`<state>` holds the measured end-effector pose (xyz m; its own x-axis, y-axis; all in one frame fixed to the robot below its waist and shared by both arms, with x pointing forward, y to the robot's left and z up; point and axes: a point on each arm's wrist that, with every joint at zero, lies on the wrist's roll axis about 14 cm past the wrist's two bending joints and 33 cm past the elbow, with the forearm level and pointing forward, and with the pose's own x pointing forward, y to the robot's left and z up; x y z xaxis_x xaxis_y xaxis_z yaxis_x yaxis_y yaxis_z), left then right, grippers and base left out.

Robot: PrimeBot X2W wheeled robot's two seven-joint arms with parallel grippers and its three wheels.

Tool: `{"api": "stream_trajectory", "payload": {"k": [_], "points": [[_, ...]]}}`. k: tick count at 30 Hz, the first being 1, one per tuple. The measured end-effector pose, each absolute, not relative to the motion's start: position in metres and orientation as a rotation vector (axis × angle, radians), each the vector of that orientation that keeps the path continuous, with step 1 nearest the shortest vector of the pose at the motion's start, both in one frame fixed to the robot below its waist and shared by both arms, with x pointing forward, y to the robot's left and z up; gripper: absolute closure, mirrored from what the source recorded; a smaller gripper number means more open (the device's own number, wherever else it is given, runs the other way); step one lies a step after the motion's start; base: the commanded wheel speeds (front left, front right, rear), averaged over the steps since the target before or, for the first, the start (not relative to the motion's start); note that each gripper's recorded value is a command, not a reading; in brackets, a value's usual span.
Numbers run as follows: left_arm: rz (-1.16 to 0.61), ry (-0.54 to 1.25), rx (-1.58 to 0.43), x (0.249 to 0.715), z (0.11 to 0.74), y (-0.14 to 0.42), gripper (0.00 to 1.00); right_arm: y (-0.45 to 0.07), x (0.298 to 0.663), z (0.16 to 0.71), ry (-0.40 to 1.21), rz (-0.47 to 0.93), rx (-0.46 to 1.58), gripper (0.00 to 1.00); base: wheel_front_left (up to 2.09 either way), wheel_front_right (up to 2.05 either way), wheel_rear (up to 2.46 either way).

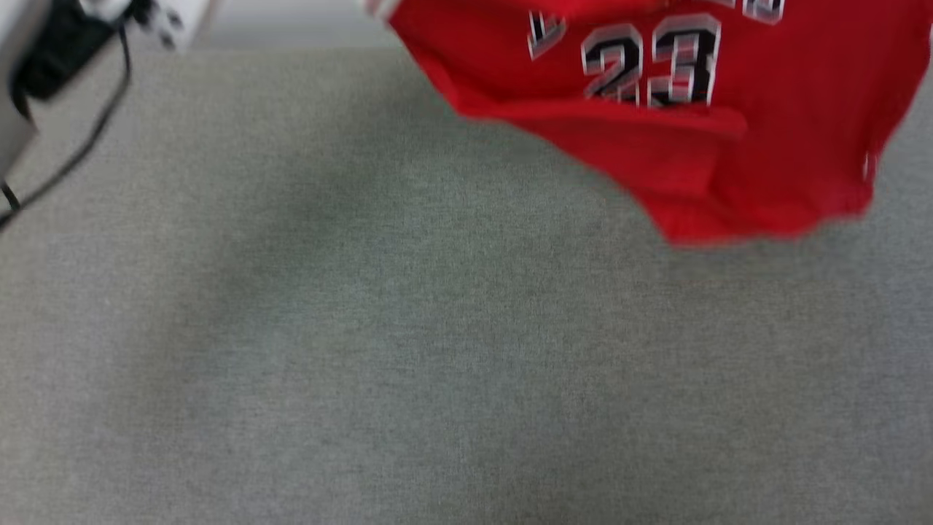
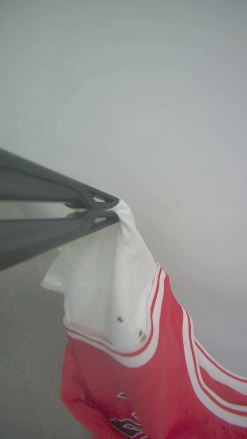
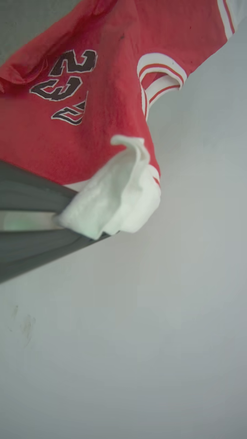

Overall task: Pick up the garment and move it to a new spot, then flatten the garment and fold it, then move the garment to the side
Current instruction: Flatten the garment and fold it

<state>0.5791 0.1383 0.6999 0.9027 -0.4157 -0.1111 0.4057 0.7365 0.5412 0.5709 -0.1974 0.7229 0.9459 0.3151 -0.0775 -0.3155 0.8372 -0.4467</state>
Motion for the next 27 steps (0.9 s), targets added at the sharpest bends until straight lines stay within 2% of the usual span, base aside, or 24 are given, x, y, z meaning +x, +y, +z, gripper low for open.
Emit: {"api": "stream_trajectory", "payload": {"k": [6,7,14,22,27], "points": [[-0.344,-0.166,0.610,0.623,0.744,0.153,1.00,-0.177,0.615,0.769,-0.148,0.295,-0.487,1.00,0.00,0.00,0.00],[-0.344,-0.166,0.610,0.623,0.744,0.153,1.00,-0.177,0.615,0.769,-0.148,0.295,-0.487,1.00,0.00,0.00,0.00],[-0.239,-0.290,0.622,0.672,0.772,0.173,1.00,-0.158,0.673,0.788,-0.252,0.251,-0.500,1.00,0.00,0.00,0.00],[-0.195,-0.326,0.602,0.694,0.782,0.186,1.00,-0.148,0.709,0.782,-0.279,0.238,-0.474,1.00,0.00,0.00,0.00],[-0.178,-0.294,0.596,0.703,0.767,0.199,1.00,-0.145,0.724,0.757,-0.244,0.251,-0.469,1.00,0.00,0.00,0.00]]}}
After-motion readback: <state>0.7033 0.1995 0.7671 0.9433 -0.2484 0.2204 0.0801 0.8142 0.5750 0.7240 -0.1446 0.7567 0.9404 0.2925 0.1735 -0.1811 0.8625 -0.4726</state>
